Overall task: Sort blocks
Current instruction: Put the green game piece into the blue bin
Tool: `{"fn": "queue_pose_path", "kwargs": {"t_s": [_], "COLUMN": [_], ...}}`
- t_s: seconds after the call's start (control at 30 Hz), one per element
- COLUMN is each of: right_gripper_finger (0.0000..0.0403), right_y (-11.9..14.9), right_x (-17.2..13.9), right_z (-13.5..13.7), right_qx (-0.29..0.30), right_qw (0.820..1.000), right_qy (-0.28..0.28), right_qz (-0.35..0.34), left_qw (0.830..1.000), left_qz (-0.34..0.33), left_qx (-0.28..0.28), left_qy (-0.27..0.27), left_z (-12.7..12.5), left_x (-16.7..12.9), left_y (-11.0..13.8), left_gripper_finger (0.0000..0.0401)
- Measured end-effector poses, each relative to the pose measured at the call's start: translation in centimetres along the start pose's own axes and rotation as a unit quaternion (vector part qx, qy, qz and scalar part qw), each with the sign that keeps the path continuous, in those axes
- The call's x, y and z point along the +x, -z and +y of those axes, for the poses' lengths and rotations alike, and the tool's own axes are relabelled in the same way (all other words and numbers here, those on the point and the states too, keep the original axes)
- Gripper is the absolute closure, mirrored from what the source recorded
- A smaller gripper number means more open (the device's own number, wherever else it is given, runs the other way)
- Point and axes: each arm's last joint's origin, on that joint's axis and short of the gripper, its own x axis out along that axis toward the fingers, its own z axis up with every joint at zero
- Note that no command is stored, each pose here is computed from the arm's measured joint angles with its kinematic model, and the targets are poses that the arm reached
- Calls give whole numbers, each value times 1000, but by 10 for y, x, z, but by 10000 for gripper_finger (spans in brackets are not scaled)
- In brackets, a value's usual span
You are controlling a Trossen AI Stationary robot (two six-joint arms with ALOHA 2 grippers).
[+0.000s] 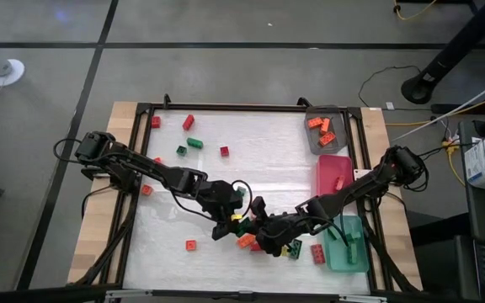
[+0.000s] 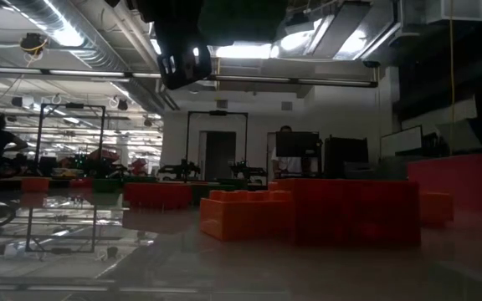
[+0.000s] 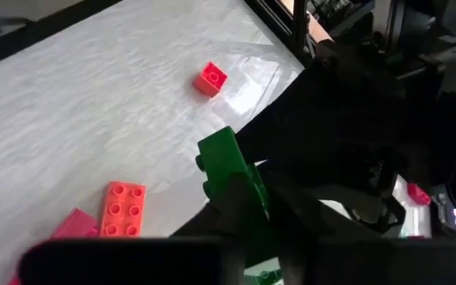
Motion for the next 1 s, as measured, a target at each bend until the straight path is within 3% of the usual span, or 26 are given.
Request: {"fn": "queue_pose_path", "kwargs": {"t_s": [0.37, 0.53, 0.73, 1.0], "right_gripper_finger": [215, 178, 179, 239], "right_y": [1, 4, 3, 2], "right_x": [0, 0, 0, 0], "right_z": [1, 2, 2, 2], "right_qx": [14, 6, -6, -6], "right_qw": [1000, 1000, 1000, 1000], "right_qy": [-3, -4, -7, -28], "right_qz": [4, 17, 14, 0], "left_qw": [1000, 1000, 1000, 1000], "left_qz": [-4, 7, 11, 12], "left_qx": [-2, -4, -6, -6], "left_qy": [8, 22, 27, 26], "left_z": [-1, -2, -2, -2], "left_x": [-1, -1, -1, -1], "left_y": [-2, -1, -1, -1], "left_gripper_finger": [303, 303, 303, 303]}}
